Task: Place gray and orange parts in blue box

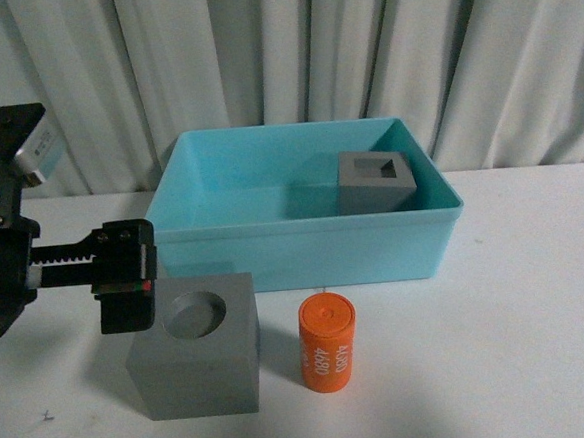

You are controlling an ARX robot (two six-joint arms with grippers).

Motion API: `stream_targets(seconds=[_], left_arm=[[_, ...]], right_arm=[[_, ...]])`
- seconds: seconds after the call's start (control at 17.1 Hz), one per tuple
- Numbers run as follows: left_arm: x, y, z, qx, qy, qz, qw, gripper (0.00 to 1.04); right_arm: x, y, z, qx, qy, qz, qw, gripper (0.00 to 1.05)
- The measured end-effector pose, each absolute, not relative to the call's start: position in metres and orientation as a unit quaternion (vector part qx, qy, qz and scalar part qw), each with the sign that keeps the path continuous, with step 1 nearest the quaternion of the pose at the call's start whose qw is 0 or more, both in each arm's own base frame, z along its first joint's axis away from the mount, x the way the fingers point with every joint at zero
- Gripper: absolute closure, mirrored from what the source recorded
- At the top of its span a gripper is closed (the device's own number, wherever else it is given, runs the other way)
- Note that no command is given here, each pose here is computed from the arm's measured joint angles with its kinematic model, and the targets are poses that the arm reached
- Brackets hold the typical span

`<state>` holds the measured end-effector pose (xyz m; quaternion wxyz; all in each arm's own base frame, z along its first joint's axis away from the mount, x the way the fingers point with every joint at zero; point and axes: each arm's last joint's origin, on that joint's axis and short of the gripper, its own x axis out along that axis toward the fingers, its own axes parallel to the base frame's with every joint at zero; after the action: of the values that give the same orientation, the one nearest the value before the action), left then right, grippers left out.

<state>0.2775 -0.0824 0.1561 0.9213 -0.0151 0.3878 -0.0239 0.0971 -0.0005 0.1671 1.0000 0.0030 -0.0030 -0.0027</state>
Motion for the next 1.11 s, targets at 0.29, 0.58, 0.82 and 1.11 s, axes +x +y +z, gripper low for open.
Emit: stream_targets(seconds=[0.29, 0.58, 0.82, 1.11], left_arm=[[0.284, -0.092, 0.142, -0.006, 0.401, -0.033, 0.915, 0.07], [0.294, -0.095, 0.134, -0.004, 0.402, -0.033, 0.915, 0.07], [0.297, -0.098, 0.127, 0.001, 0.408, -0.038, 0.912, 0.07], [0.302, -0.101, 0.122, 0.006, 0.412, -0.043, 0.91, 0.07]], right_arm=[[0.097, 0.0, 0.167, 0.003, -0.003, -0.003, 1.0, 0.06], [0.097, 0.0, 0.167, 0.003, -0.003, -0.003, 1.0, 0.06], [0.097, 0.0, 0.167, 0.003, -0.003, -0.003, 1.0, 0.06], [0.097, 0.0, 0.167, 0.003, -0.003, -0.003, 1.0, 0.06]])
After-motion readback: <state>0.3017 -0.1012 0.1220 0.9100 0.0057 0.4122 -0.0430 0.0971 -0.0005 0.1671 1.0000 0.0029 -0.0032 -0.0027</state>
